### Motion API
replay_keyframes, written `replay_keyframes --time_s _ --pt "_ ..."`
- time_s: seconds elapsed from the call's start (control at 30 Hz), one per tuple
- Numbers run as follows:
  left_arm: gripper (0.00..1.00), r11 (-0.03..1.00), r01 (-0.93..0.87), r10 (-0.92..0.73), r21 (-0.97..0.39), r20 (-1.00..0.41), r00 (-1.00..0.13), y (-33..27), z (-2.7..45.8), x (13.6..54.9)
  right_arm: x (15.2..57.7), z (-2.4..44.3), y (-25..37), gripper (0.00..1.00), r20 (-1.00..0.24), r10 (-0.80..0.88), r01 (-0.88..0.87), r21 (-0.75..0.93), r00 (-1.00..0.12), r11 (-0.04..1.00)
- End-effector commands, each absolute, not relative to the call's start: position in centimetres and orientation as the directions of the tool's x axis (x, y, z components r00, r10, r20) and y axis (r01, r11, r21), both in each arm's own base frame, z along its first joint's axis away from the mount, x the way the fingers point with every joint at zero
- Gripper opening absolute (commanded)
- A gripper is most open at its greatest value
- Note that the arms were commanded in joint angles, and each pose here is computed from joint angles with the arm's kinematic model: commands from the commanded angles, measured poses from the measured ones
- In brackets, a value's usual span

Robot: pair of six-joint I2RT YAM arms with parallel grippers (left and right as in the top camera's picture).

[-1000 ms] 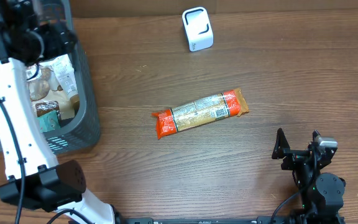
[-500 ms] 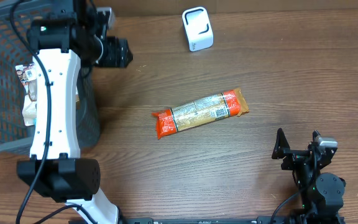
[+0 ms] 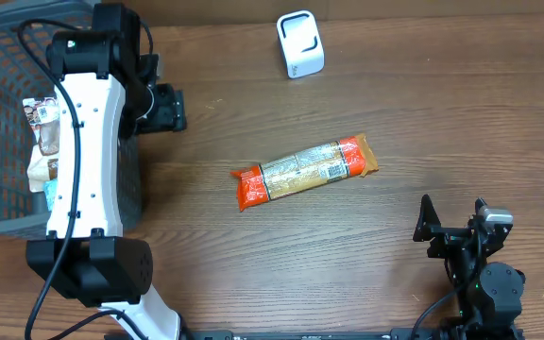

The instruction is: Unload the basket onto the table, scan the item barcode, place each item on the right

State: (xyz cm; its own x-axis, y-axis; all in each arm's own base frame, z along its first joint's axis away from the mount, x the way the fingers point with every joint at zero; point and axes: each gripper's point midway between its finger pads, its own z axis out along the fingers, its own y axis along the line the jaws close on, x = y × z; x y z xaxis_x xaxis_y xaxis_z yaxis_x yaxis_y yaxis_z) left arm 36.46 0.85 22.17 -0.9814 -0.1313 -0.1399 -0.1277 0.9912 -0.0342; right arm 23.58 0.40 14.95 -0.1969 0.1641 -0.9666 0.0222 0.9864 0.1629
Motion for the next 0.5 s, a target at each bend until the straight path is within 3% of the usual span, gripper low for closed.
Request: replay_keyframes --time_s 0.0,0.47 --pt "0.77 0.977 -0.2 -0.183 0.077 -0.182 -0.966 3.3 24.0 35.1 23.4 15.1 0.2 1.0 -0.966 0.167 0.033 0.164 -0.197 0.986" --pt "0.77 0.937 -0.341 -0.32 0.079 -0.203 -0.925 8.7 23.8 33.9 23.4 15.1 0.2 1.0 -0.966 0.167 0.033 0.164 -0.197 0.986"
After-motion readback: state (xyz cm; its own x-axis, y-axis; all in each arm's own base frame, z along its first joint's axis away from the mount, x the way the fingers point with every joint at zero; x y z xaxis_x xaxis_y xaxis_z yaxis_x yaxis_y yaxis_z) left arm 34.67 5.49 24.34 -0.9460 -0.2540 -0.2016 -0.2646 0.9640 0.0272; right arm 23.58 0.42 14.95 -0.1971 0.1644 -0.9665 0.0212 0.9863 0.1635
